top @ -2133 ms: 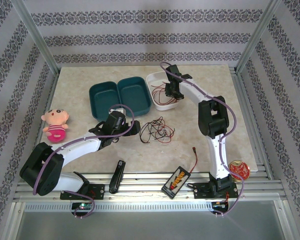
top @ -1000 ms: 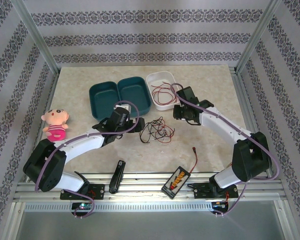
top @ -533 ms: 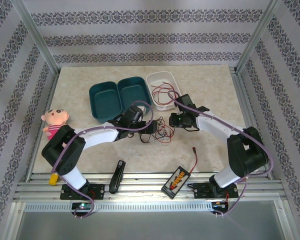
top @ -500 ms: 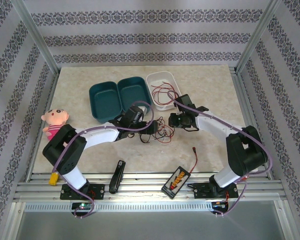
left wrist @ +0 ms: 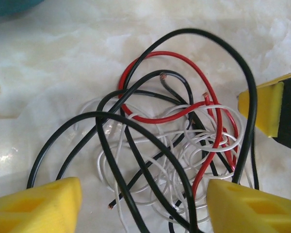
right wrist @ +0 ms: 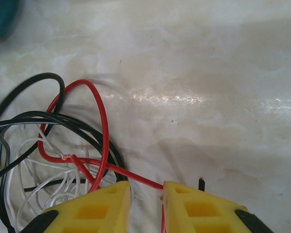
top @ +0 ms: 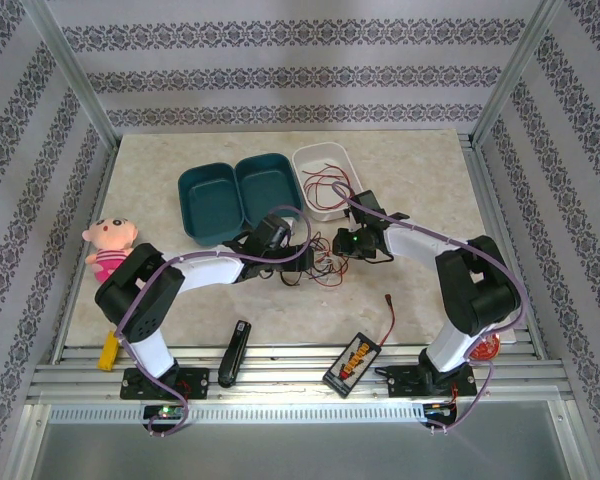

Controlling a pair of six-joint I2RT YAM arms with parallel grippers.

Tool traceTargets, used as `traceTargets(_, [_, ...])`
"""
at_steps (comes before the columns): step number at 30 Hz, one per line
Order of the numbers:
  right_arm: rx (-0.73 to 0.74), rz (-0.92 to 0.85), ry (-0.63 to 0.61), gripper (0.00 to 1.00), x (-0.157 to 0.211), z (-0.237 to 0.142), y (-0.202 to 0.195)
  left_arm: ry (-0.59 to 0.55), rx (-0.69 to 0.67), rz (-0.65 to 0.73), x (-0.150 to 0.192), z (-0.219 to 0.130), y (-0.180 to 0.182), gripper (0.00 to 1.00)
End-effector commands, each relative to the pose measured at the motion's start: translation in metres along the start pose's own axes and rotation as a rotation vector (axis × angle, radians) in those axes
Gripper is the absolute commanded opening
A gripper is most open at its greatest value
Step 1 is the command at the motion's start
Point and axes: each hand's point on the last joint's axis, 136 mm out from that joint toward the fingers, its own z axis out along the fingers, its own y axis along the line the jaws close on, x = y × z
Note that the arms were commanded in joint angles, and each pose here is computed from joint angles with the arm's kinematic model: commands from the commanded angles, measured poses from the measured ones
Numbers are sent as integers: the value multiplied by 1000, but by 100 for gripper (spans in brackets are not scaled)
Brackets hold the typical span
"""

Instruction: Untangle the cables

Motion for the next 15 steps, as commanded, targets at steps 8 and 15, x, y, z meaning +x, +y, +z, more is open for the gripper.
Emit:
traceTargets(8, [-2,22,27,25,0,11,-4,23,-26,-40,17,1,16,46])
traceTargets(15, [52,-22,46,29,5,13,-7,31,-26,-41,18,1,16,39])
